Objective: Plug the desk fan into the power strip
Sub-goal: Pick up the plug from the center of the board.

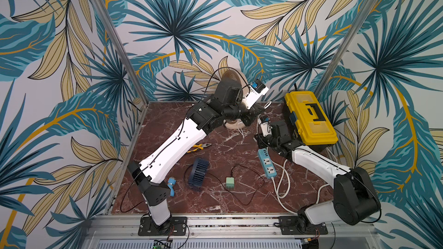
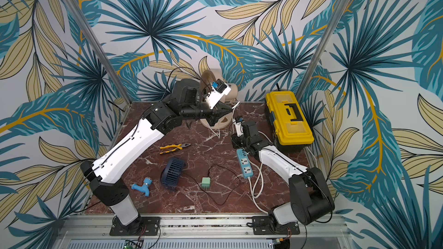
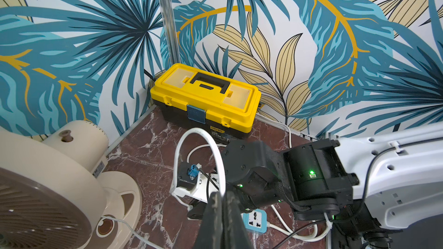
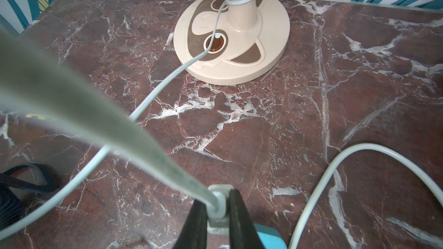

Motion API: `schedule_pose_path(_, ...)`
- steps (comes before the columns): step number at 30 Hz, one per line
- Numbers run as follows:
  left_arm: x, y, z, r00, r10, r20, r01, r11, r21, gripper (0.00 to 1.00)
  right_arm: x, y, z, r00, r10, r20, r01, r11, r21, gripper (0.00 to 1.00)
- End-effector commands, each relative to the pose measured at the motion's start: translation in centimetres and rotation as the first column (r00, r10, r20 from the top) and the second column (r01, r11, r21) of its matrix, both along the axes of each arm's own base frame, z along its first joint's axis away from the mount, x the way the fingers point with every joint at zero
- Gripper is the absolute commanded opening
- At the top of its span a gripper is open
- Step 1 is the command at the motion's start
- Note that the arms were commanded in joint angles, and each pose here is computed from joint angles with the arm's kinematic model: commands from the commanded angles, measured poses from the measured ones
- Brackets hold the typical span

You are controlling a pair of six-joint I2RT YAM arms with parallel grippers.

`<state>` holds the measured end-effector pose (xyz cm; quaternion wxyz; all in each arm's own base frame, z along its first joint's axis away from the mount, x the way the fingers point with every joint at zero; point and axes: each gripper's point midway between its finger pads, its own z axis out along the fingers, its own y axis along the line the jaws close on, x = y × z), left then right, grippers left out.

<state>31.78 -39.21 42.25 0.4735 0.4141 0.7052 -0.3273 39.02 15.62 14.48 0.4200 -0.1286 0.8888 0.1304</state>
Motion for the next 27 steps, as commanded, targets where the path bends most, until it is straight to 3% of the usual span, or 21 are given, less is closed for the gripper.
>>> schedule_pose_path(1,2.0,1.1,-0.3,0.995,0.098,0.033,-0.098,0.995,-0.001,0.00,-0.5,-1.0,0.4,0.999,-0.020,0.036,0.021,0.999,-0.029,0.00)
schedule_pose_path(12,12.9,1.1,-7.7,0.926,0.376,0.012,-0.377,0.926,0.008,0.00,-1.4,-3.2,-0.7,0.996,-0.078,0.031,0.078,0.997,0.000,0.00)
schedule_pose_path(19,17.4,0.0,-11.5,0.896,0.445,0.006,-0.445,0.895,0.029,0.00,-2.5,-4.2,-1.0,0.995,-0.097,0.014,0.096,0.994,0.043,0.00)
schedule_pose_path(24,20.3,-0.9,-15.9,0.871,0.491,0.015,-0.490,0.866,0.098,0.00,-2.7,-5.1,-1.0,0.993,-0.120,0.009,0.119,0.990,0.070,0.00)
schedule_pose_path(25,20.7,-1.1,-16.4,0.868,0.496,0.017,-0.495,0.863,0.103,0.01,-2.7,-5.2,-1.0,0.993,-0.121,0.007,0.120,0.990,0.076,0.00)
schedule_pose_path(27,21.5,-1.5,-18.3,0.863,0.505,0.009,-0.501,0.855,0.132,0.16,-2.9,-5.2,-1.1,0.993,-0.120,-0.005,0.120,0.989,0.087,0.00)
